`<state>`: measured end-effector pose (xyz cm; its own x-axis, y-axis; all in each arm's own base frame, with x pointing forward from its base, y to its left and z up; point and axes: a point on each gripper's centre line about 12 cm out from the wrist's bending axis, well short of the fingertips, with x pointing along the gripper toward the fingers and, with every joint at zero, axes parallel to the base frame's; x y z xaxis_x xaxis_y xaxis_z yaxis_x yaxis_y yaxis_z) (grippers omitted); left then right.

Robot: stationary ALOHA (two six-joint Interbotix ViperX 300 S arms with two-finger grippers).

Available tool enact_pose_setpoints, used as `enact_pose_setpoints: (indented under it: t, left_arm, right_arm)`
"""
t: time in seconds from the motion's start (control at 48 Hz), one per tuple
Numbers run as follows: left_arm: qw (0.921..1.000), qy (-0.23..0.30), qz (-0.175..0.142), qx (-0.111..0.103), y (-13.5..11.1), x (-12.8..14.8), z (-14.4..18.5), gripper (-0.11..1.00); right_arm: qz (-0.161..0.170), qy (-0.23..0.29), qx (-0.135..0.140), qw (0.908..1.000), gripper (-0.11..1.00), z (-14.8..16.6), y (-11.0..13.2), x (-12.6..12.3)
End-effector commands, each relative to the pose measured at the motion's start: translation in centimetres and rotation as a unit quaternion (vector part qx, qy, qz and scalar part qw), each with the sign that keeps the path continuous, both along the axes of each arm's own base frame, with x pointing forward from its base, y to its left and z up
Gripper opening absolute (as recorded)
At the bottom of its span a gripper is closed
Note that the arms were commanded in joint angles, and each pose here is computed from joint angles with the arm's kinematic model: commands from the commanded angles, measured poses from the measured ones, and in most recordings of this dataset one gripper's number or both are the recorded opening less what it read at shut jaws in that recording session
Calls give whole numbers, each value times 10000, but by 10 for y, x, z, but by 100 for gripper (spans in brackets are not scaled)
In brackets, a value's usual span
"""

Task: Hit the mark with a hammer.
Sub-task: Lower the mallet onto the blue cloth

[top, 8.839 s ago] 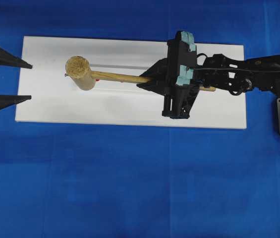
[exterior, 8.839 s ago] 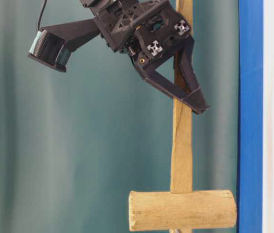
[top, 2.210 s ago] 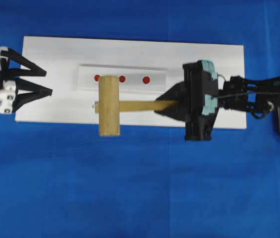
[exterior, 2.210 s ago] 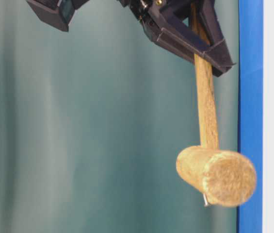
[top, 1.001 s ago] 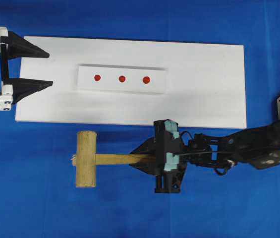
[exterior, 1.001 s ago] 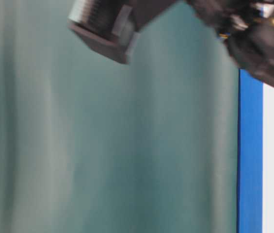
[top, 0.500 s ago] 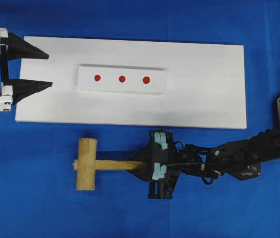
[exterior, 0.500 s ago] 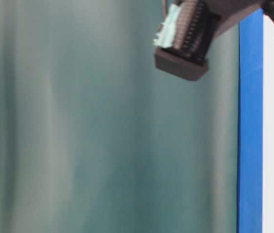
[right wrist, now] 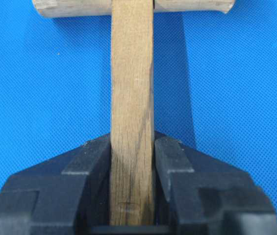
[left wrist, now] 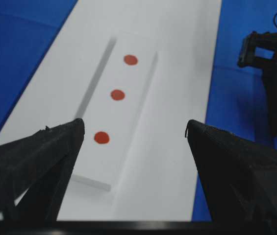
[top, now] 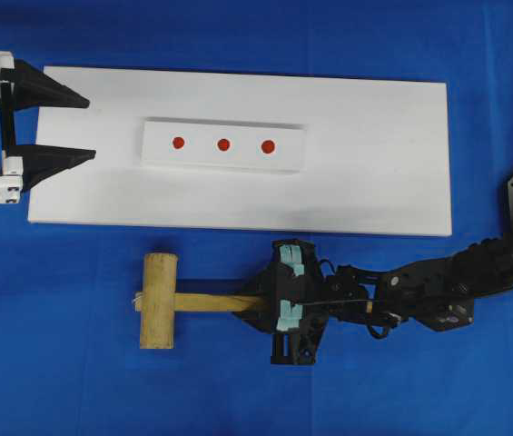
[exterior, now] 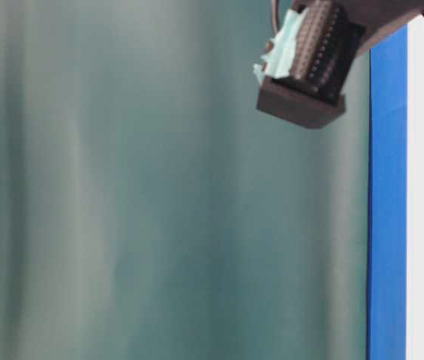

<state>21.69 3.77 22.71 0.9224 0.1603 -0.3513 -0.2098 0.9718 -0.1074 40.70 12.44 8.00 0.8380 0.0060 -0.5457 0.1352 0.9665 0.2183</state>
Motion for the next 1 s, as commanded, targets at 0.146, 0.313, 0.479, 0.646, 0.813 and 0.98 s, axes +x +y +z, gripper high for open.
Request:
enact_pose_setpoints:
  t: [0.146,0.313,0.479,0.646,0.813,0.98]
  left_arm:
    - [10000,-82,36,22,2,2,5,81]
    - [9999,-97,44,25,2,2,5,81]
    - [10000,-82,36,22,2,2,5,81]
    - [10000,-74,44,21,2,1,4,81]
    - [10000,-75,39,14,2,2,4,81]
    - [10000,-75,39,14,2,2,4,81]
  right_arm:
    - [114,-174,29,9998,9,12,8,4]
    - [211,-161,-4,9996,9,12,12,4]
    - [295,-211,-39,9993,9,13,15,7]
    - [278,-223,-34,9994,9,13,15,9]
    - [211,-203,17,9996,9,13,13,9]
    - [129,-166,102,9997,17,12,13,9]
